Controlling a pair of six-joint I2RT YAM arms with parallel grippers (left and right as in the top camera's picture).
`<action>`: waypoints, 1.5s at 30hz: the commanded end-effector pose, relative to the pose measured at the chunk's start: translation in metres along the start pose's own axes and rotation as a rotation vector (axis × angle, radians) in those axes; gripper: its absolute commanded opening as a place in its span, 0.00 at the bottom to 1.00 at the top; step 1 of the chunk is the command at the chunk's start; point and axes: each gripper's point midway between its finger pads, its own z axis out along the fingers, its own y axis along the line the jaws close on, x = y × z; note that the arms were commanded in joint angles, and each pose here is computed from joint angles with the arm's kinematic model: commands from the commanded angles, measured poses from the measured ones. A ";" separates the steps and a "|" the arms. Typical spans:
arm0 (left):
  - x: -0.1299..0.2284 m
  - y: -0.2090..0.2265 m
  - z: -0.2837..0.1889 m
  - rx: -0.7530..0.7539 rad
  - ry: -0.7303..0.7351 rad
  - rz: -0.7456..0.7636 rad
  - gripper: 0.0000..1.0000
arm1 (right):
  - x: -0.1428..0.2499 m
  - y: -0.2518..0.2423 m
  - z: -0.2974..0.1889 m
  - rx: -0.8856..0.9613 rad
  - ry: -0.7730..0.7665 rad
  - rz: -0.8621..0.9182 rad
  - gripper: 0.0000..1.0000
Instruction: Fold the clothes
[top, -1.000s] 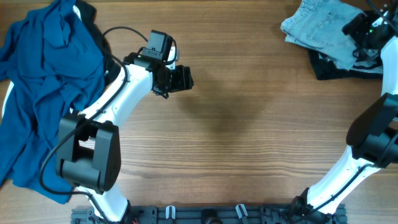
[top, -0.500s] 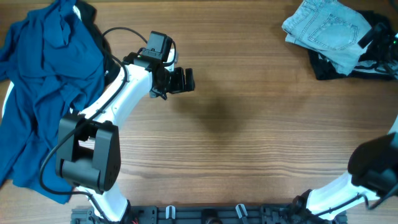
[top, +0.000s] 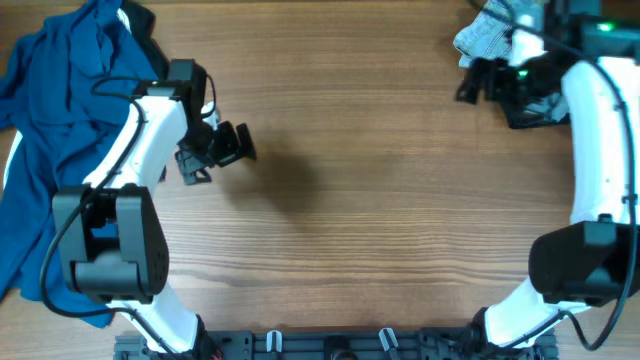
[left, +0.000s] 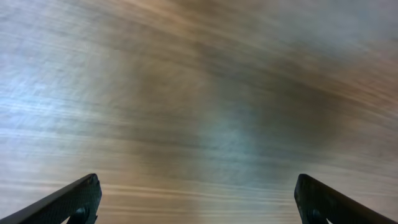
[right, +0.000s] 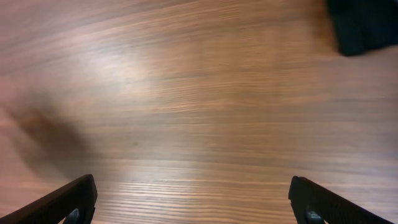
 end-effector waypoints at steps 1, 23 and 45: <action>0.007 0.007 -0.006 -0.013 0.023 -0.017 1.00 | 0.001 0.015 -0.002 0.027 -0.036 -0.006 1.00; 0.081 0.001 -0.108 0.170 -0.495 0.167 1.00 | 0.112 0.005 -0.049 0.006 -0.483 -0.093 1.00; 0.114 0.002 -0.159 0.269 -0.715 0.224 1.00 | 0.116 0.008 -0.055 0.006 -0.533 -0.183 1.00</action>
